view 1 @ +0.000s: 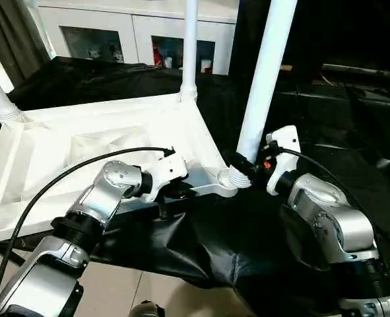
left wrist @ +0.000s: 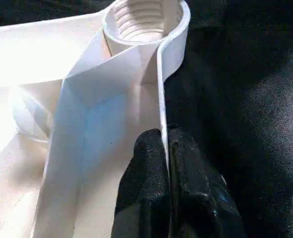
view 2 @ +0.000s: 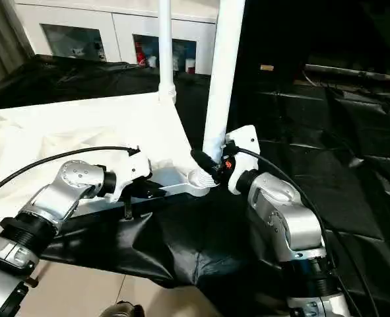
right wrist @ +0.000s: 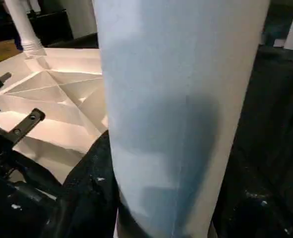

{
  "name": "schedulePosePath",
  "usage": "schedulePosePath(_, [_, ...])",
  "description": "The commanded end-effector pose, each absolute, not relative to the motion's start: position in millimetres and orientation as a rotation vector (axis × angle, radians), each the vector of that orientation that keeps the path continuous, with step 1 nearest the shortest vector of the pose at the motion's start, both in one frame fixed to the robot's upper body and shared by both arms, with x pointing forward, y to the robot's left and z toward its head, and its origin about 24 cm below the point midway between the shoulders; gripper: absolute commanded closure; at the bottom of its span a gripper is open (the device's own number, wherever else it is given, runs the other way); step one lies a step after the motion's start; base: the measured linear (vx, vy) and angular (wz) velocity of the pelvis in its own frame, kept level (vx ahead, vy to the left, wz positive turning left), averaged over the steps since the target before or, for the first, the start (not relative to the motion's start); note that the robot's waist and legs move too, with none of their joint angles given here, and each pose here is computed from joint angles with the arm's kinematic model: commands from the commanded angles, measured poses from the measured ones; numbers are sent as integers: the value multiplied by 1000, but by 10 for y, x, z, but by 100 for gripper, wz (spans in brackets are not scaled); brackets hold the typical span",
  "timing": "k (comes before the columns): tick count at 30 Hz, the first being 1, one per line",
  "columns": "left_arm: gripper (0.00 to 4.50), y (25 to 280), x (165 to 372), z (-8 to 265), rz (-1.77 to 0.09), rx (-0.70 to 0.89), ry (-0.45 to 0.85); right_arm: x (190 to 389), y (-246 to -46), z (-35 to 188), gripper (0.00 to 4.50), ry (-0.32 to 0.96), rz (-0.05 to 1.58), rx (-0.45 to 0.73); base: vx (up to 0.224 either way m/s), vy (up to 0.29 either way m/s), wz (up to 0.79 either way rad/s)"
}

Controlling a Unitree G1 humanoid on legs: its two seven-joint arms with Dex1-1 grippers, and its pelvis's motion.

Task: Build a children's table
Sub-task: Insert table leg to table base

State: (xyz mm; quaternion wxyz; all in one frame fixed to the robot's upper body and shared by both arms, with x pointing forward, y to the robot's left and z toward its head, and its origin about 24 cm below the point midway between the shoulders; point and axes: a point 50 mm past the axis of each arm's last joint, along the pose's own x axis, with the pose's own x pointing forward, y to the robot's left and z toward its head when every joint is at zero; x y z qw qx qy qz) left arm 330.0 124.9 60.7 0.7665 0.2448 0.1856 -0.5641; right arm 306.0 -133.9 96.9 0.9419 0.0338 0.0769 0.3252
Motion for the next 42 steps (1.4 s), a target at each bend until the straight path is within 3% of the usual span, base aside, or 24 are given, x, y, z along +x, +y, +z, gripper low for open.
schedulePosePath(1, [450, 1262, 3308, 636, -1204, 508, 353, 3079, -1355, 1016, 257, 145, 656, 71, 0, 0, 0])
schedulePosePath(42, [450, 1262, 3308, 636, -1204, 508, 353, 3079, -1355, 1016, 257, 145, 656, 71, 0, 0, 0])
